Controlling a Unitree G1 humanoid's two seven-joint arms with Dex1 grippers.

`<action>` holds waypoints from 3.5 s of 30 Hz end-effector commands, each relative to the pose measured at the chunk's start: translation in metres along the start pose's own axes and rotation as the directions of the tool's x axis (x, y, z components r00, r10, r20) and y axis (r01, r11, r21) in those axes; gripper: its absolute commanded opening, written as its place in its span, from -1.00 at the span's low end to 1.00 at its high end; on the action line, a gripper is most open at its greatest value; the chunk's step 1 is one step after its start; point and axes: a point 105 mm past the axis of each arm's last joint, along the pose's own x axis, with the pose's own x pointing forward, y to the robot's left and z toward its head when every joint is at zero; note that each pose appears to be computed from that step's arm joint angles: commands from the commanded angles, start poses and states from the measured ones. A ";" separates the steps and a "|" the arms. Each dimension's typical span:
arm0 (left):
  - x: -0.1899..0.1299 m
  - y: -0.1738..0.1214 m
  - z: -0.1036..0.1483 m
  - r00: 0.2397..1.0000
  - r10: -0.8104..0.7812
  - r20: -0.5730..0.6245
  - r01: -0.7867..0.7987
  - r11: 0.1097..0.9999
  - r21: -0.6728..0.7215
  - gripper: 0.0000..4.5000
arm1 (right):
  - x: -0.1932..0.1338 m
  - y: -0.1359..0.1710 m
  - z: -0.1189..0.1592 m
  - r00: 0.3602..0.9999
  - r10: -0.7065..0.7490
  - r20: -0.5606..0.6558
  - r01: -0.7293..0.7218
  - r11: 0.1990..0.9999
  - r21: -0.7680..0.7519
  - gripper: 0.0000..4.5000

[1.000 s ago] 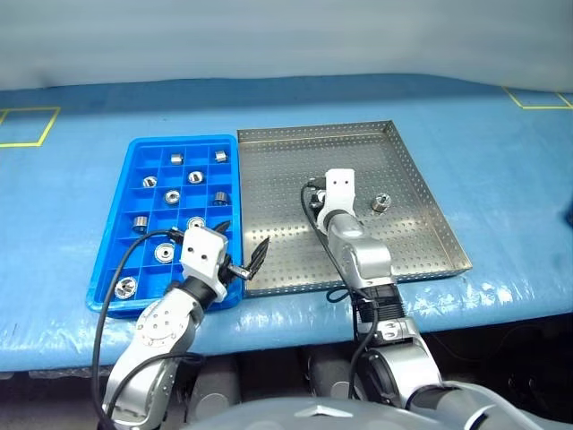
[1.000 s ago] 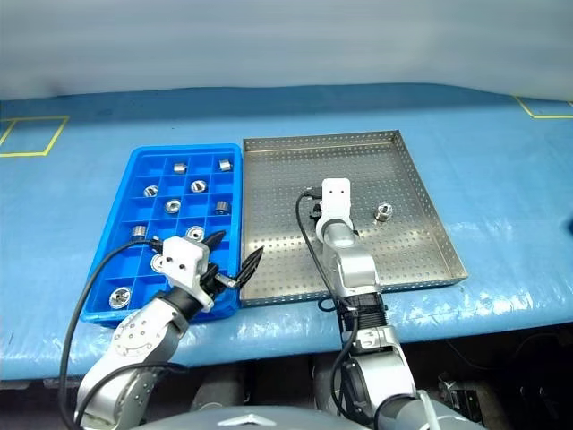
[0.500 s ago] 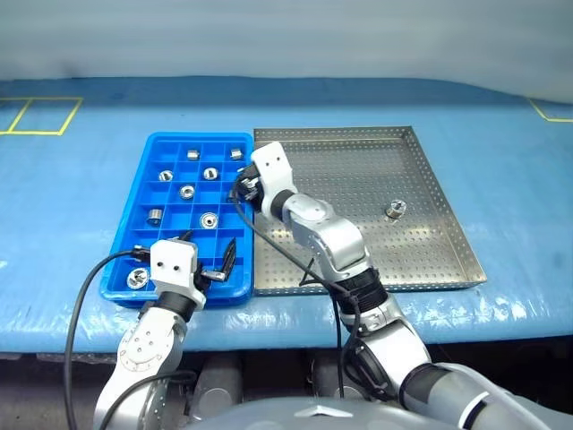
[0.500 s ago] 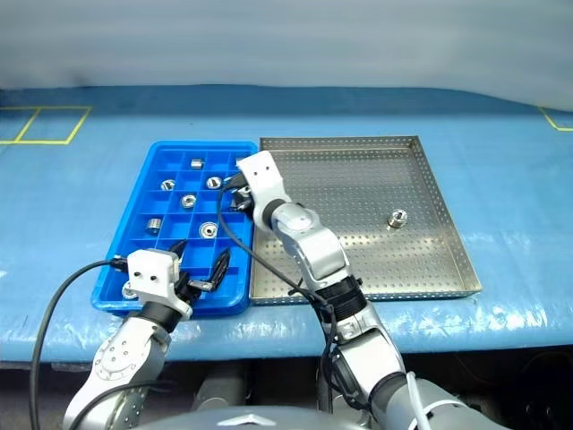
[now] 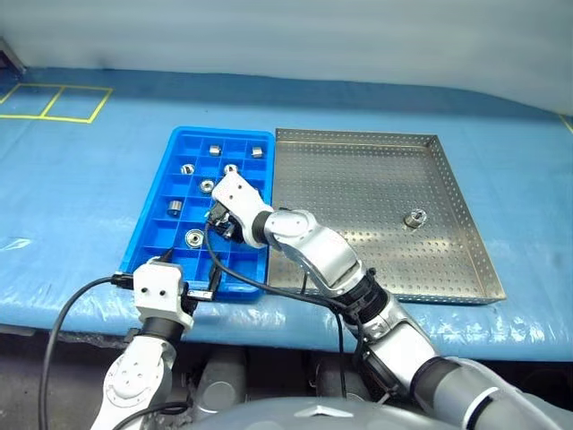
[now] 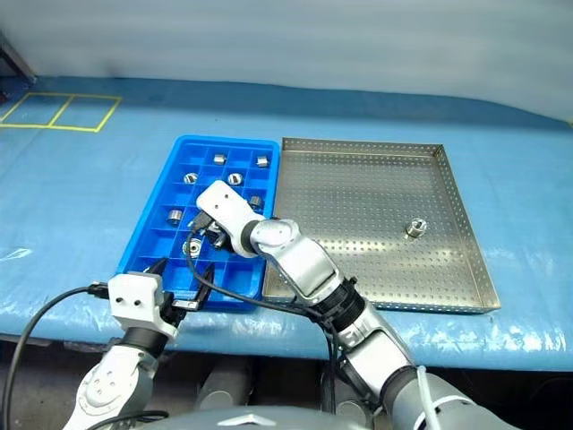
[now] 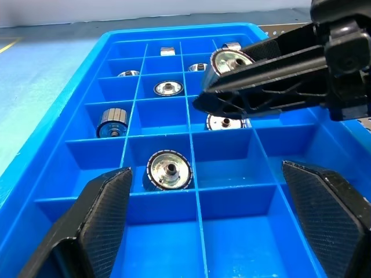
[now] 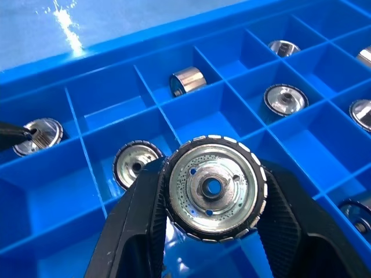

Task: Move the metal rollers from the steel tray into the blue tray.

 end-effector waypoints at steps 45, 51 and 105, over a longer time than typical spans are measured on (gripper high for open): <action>0.032 -0.037 0.026 0.933 -0.350 0.087 0.347 0.937 0.042 1.00 | -0.130 -0.169 -0.055 0.430 -0.903 -0.006 0.727 0.342 0.595 0.98; 0.035 -0.039 0.027 0.928 -0.361 0.089 0.359 0.932 0.047 1.00 | -0.133 -0.176 -0.081 0.326 -0.938 -0.115 0.771 0.194 0.606 0.98; 0.023 -0.014 0.027 0.985 -0.113 0.127 0.114 0.993 0.002 1.00 | -0.079 -0.134 -0.002 0.667 -0.706 0.240 0.571 0.690 0.444 -0.24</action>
